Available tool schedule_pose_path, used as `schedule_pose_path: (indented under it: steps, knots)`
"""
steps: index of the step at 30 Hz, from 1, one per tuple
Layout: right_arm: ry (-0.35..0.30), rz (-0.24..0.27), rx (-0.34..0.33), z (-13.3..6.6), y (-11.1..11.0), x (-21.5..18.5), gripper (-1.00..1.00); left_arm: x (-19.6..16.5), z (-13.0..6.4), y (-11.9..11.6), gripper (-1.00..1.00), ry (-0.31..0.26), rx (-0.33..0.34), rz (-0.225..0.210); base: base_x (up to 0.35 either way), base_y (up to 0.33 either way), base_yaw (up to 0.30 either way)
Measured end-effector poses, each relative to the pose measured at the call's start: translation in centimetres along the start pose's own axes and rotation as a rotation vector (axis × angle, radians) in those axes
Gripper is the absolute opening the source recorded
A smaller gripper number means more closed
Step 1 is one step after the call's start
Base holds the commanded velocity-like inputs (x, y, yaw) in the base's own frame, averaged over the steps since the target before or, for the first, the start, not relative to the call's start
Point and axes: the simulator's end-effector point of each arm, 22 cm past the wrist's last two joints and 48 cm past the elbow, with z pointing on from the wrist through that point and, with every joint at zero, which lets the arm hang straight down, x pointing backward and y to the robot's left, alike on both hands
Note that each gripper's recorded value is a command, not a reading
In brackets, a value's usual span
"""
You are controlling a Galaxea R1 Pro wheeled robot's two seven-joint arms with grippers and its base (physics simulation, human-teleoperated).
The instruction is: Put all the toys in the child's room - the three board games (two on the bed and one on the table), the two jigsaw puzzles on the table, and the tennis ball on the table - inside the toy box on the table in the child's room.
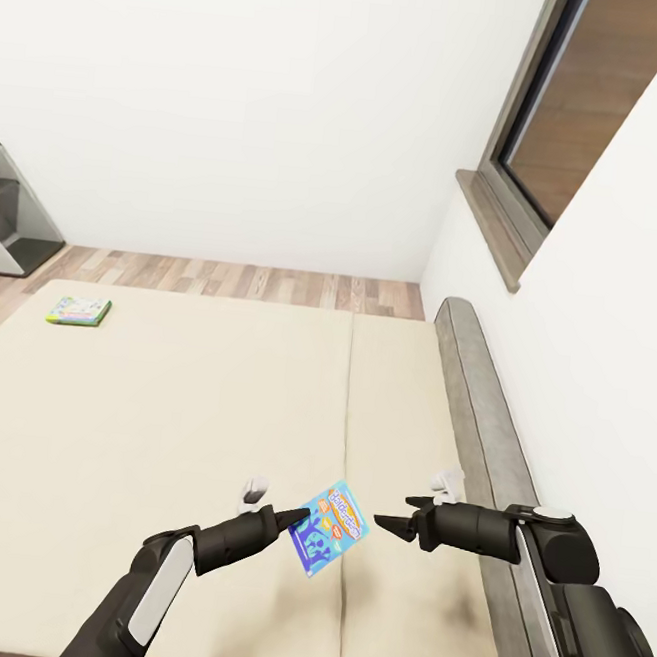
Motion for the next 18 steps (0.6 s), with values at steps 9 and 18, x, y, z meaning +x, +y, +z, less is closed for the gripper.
schedule_pose_path:
  steps: [9, 18]
  knots:
    - [-0.009, -0.010, 0.002, -0.4, 0.3, -0.4, 1.00, -0.3, -0.1, -0.6, -1.00, -0.005, 0.006, 0.012, 0.000, 0.000, 0.000]
    - [-0.019, -0.020, 0.004, -0.8, 0.6, -0.9, 1.00, -0.5, -0.2, -1.2, -1.00, -0.009, 0.012, 0.024, 0.000, 0.000, 0.000]
